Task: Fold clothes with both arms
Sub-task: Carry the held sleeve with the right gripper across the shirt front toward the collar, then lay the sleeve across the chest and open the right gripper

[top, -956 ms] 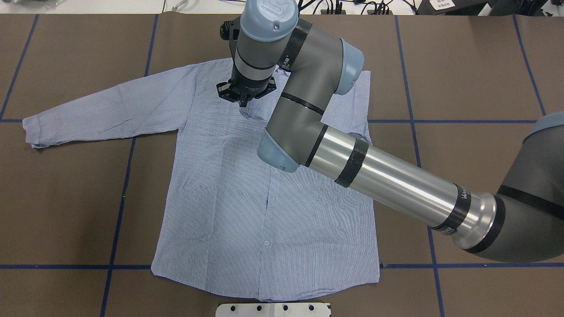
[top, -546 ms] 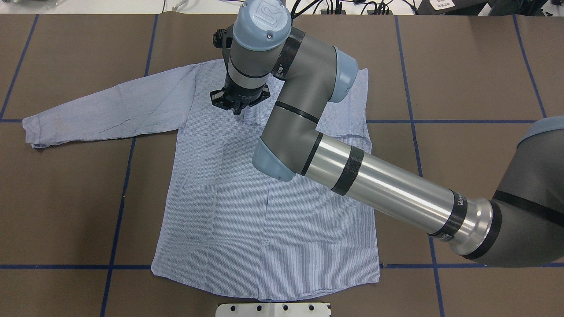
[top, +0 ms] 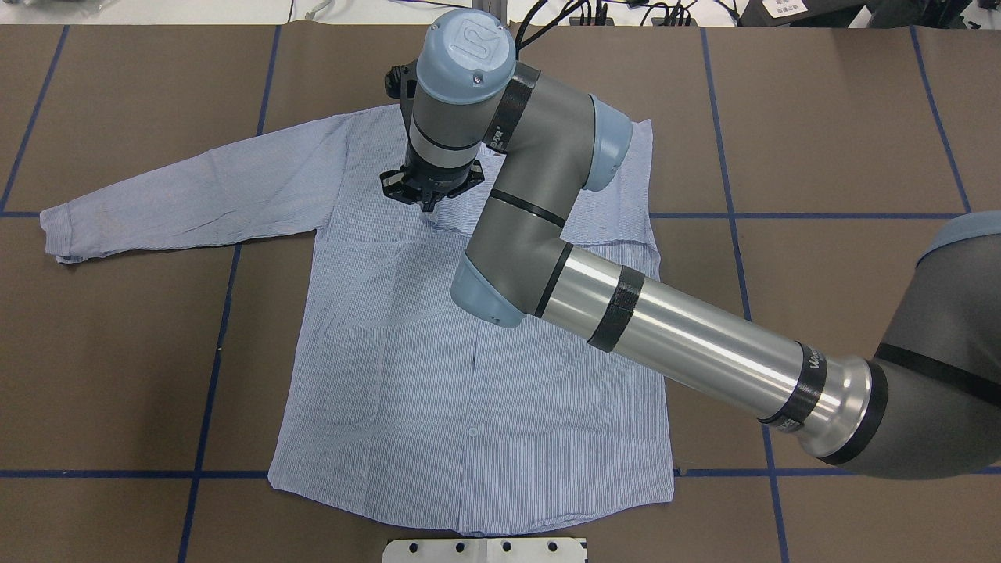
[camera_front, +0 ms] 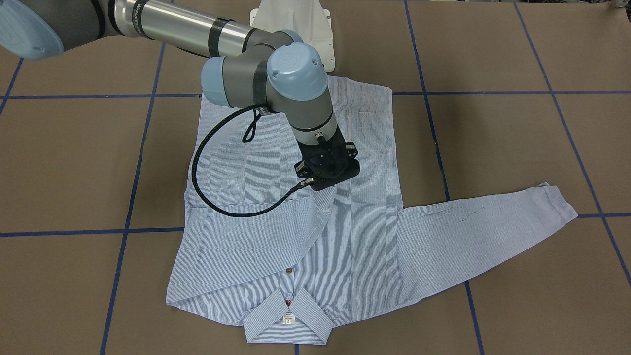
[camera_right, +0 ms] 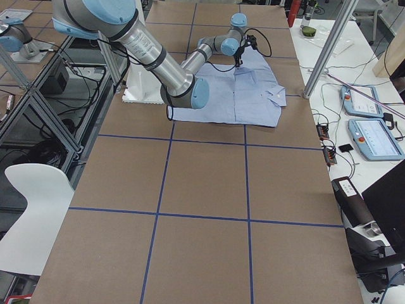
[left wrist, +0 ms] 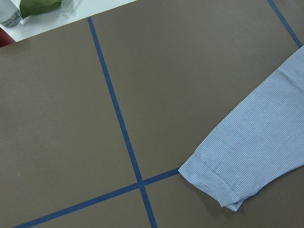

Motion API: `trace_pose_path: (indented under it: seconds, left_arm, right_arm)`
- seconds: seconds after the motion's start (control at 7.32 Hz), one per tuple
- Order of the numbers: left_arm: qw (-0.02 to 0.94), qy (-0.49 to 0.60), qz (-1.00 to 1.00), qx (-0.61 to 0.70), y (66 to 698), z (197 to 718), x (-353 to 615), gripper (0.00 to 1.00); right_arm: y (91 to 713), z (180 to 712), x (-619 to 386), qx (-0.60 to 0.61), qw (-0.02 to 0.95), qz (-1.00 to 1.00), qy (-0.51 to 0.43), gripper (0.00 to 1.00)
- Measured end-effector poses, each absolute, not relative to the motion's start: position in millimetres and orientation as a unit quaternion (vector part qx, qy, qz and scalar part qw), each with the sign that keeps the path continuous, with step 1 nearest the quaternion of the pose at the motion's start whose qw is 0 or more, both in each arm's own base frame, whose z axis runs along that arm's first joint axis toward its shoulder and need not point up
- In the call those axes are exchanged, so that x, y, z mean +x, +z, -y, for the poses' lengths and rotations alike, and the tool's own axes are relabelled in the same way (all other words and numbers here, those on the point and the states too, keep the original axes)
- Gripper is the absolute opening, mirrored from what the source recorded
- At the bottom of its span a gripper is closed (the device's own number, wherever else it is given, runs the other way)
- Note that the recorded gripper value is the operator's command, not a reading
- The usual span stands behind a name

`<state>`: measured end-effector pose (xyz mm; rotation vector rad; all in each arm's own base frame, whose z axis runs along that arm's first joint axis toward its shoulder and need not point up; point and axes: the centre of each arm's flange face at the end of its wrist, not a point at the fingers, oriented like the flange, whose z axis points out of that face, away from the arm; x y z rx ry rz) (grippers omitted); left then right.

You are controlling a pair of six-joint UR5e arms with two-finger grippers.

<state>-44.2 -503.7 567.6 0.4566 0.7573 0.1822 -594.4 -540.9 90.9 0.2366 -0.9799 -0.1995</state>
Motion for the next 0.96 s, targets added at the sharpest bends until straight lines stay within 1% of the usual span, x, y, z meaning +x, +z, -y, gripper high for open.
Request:
trace_pose_path:
  seconds: [0.41, 0.55, 0.68, 0.96]
  left_arm:
    - [0.899, 0.086, -0.367, 0.222, 564.5, 503.5, -44.2, 0.99]
    - [0.899, 0.086, -0.367, 0.223, 563.5, 503.5, -44.2, 0.99]
    - [0.899, 0.086, -0.367, 0.223, 563.2, 503.7, -44.2, 0.99]
    - [0.899, 0.086, -0.367, 0.222, 564.2, 504.0, -44.2, 0.99]
  right_arm:
    - [107.5, 547.9, -615.4, 0.120, 0.872, 0.465, -0.095, 0.00]
    - [102.2, 546.2, -623.4, 0.132, 0.870, 0.466, -0.096, 0.67]
    - [89.9, 542.7, -628.1, 0.145, 0.865, 0.471, -0.097, 1.00]
    - [65.1, 522.0, -643.9, 0.199, 0.844, 0.489, -0.097, 1.00]
